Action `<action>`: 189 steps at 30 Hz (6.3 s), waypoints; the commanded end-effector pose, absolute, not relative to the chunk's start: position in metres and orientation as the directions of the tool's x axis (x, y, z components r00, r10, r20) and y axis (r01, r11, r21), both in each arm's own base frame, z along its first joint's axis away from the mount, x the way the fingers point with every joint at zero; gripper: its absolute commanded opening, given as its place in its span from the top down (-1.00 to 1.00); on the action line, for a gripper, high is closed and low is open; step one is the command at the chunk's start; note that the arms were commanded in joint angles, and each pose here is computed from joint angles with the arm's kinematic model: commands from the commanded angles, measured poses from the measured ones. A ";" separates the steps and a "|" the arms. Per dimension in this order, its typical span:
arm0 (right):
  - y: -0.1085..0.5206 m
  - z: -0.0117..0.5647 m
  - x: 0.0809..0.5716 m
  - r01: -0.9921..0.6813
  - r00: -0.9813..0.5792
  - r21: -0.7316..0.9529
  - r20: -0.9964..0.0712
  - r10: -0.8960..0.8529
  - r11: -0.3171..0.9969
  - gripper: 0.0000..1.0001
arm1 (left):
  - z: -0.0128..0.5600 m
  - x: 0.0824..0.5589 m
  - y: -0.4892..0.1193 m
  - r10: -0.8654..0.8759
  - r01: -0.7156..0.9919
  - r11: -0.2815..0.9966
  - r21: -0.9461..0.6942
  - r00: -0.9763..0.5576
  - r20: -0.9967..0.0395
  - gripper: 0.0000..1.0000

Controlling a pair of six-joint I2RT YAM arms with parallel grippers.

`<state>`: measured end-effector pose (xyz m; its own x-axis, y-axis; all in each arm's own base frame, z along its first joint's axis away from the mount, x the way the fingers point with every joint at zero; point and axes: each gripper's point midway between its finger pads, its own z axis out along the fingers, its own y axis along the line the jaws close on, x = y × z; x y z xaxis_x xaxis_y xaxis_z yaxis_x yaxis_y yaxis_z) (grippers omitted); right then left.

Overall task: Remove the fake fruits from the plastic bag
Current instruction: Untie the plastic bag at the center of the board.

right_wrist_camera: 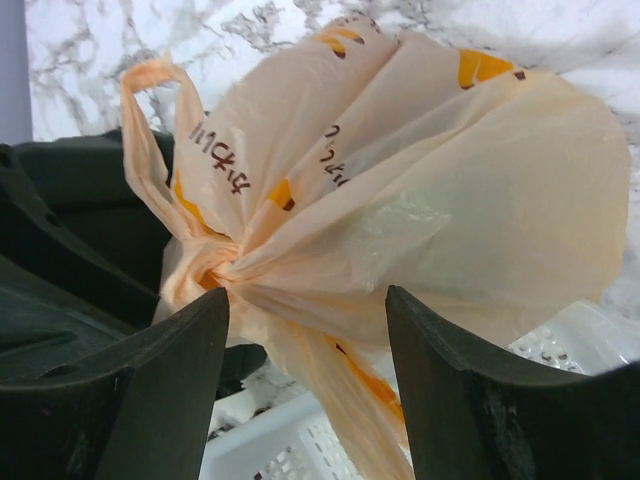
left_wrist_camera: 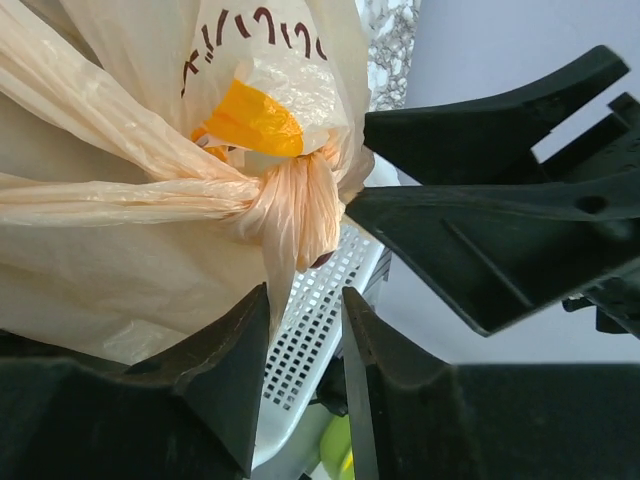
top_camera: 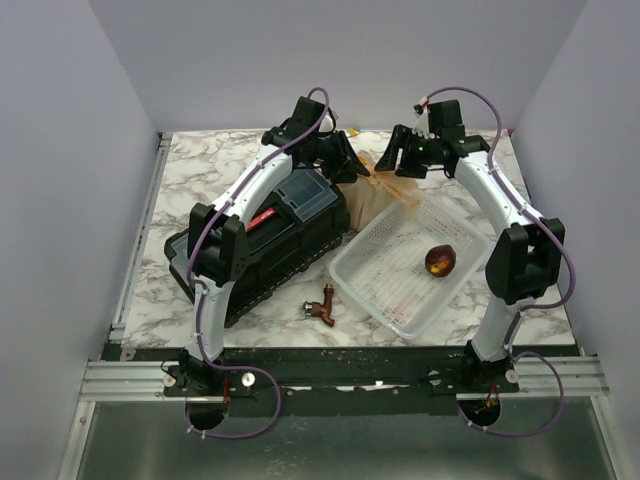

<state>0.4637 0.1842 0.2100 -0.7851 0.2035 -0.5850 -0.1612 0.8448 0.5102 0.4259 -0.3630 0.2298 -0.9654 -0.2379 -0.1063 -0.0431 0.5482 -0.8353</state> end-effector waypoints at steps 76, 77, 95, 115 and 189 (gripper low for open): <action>0.146 0.236 0.461 -0.080 -0.798 0.683 -0.481 0.364 0.726 0.99 | 0.267 0.439 -0.368 -0.252 0.146 0.813 -0.563 -0.785 -0.567 -0.37; 0.146 0.236 0.460 -0.081 -0.796 0.683 -0.483 0.364 0.726 0.99 | 0.265 0.440 -0.369 -0.253 0.144 0.814 -0.563 -0.784 -0.566 -0.30; 0.145 0.242 0.461 -0.095 -0.786 0.672 -0.503 0.358 0.734 0.99 | 0.224 0.437 -0.375 -0.188 0.139 0.834 -0.534 -0.838 -0.512 0.11; 0.102 0.234 0.504 0.177 -0.702 0.605 -0.476 0.530 0.776 0.99 | 0.241 0.410 -0.344 -0.204 0.099 0.822 -0.561 -0.868 -0.453 1.00; 0.128 0.248 0.534 0.177 -0.725 0.772 -0.317 0.612 0.610 0.99 | 0.273 0.378 -0.345 -0.135 0.185 0.794 -0.578 -0.875 -0.465 0.99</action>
<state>0.5448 0.1109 0.2170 -0.6685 0.6853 -0.2890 0.3324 0.6229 0.7082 0.3736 -0.3561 0.2371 -0.9264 -0.1742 -0.3338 0.0855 0.7661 -0.6370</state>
